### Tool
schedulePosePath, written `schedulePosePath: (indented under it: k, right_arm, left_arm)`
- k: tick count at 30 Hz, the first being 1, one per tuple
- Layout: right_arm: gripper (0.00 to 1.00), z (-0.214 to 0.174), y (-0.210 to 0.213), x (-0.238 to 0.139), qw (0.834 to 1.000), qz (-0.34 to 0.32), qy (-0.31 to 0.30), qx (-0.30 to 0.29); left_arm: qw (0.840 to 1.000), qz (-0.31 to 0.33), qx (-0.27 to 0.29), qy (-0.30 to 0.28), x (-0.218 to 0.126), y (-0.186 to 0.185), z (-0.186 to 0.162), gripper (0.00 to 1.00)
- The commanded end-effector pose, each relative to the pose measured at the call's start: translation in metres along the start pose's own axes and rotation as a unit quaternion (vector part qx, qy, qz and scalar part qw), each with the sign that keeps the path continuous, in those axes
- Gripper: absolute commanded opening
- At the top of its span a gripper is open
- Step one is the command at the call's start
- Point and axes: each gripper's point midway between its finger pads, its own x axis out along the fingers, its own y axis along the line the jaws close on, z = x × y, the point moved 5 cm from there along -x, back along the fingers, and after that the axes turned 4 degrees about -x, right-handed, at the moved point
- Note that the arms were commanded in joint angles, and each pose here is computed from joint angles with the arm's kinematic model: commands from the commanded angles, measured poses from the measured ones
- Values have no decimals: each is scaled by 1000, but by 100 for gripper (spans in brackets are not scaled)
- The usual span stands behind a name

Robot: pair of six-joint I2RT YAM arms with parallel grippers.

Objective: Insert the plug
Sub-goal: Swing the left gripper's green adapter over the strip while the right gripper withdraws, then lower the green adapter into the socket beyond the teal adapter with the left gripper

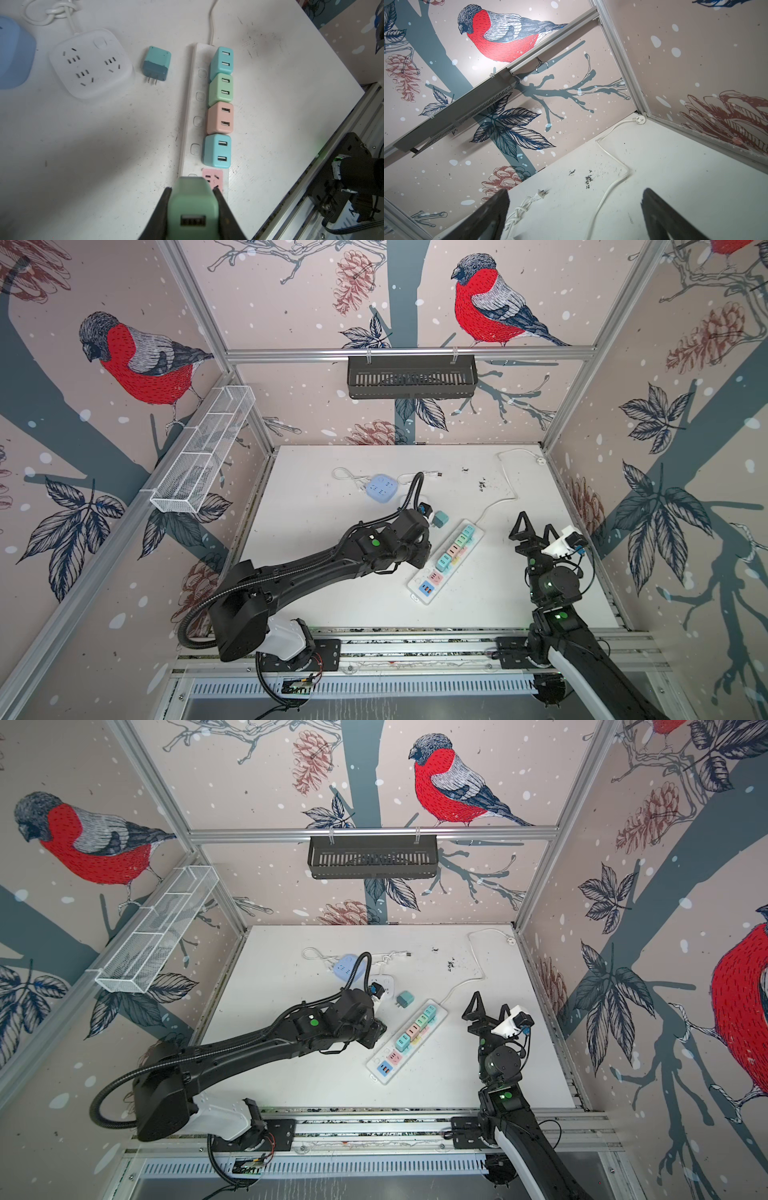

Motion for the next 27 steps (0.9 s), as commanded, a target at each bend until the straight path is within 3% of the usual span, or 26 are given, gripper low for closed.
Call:
schedulePosePath:
  k: [1,5,11,20,27]
  right_arm:
    - [100,-43,-22,-13,999,-11,45,-22]
    - [100,-43,-21,-13,999,-10,46,-23]
    - [100,-43,-22,-13,999,-11,46,-23]
    - [100,-43,-21,-13,999,-8,46,-23]
    - [100,-44,-21,-13,999,-8,47,-23]
  left_arm:
    - [999,21,15,25,8,-7,-6,0]
    - [997,10,19,77,19,-13,-18,0]
    - [994,4,26,108,34,-16,-31,0]
    - [997,-4,14,80,32,-17,-33,0]
    - [999,-24,6,26,22,-19,-31,0]
